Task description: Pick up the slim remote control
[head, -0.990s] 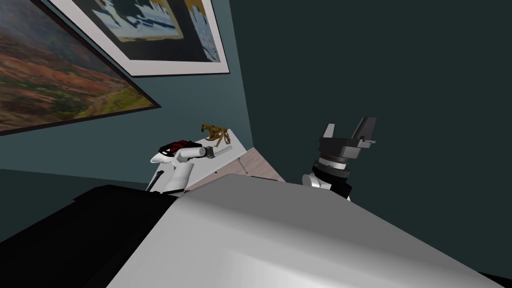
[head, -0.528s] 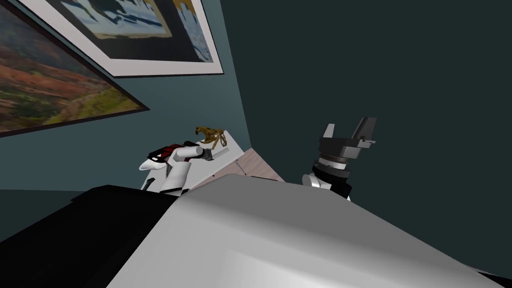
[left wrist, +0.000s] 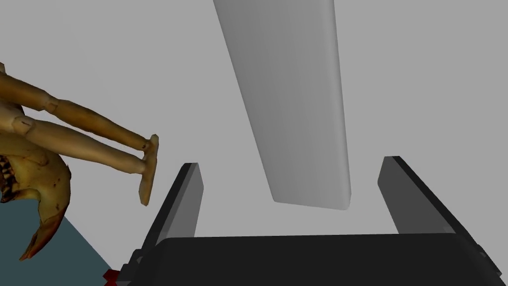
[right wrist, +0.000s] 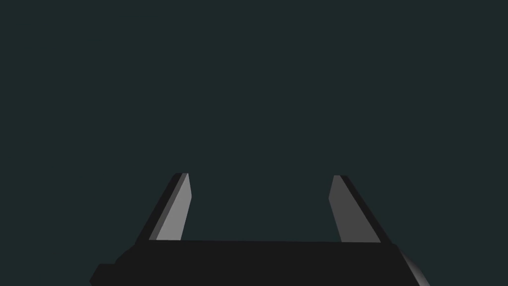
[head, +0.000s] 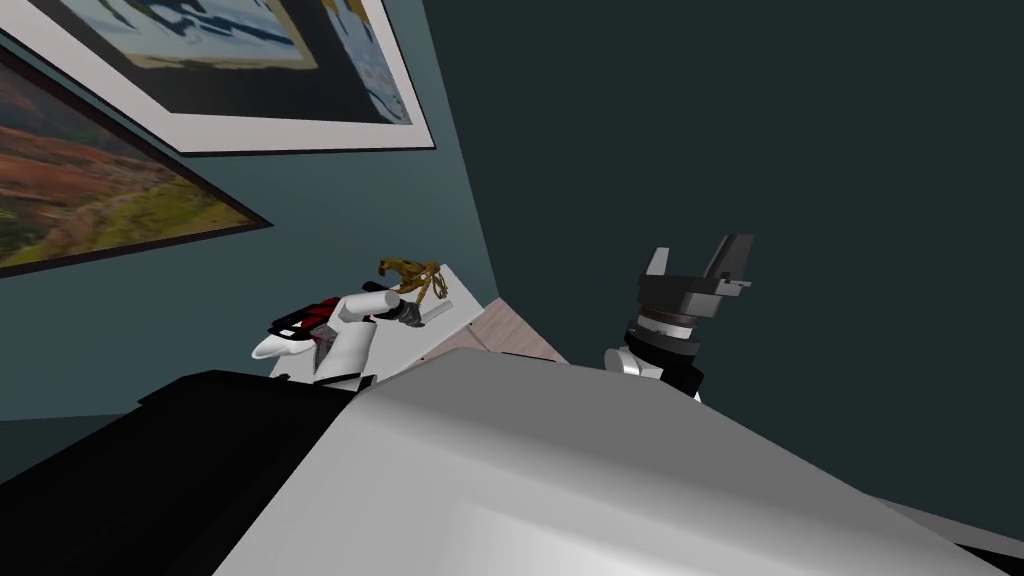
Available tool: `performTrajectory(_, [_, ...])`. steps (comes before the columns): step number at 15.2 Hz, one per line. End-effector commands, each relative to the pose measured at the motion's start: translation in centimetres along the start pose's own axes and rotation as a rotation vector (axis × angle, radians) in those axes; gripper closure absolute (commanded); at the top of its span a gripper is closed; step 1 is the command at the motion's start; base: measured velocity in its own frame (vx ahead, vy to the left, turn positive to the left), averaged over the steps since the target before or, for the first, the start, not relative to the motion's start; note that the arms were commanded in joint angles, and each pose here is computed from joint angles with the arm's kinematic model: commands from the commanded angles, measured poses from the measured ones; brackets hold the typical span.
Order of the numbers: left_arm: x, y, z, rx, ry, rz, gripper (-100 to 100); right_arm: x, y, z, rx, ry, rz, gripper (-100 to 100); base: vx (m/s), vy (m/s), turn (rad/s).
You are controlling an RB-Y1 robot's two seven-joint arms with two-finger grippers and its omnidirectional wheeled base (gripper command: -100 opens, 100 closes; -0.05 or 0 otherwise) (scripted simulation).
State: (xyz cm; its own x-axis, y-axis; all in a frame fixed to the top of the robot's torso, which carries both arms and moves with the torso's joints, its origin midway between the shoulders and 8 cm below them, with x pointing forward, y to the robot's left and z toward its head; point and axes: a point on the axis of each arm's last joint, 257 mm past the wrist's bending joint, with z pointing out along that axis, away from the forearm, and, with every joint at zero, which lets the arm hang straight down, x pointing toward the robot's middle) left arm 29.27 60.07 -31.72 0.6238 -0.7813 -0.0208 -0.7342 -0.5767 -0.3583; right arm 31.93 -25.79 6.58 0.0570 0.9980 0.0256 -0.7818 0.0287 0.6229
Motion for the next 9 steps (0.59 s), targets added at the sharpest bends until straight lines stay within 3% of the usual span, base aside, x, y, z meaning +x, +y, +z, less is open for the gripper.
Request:
performTrajectory(1, [-0.7, 0.9, -0.2, -0.051, -0.001, -0.034, -100, 0.0, 0.0, 0.0, 0.000, 0.000, 0.000, 0, 0.049, 0.006, -0.114])
performTrajectory(3, [-0.9, 1.4, -0.3, -0.071, -0.007, -0.033, -100, 0.0, 0.0, 0.0, 0.000, 0.000, 0.000, 0, 0.043, 0.013, -0.093])
performTrajectory(9, [-2.3, 4.5, -1.0, -0.218, -0.013, -0.104, -100, 0.0, 0.0, 0.0, 0.000, 0.000, 0.000, 0, 0.054, 0.024, -0.116])
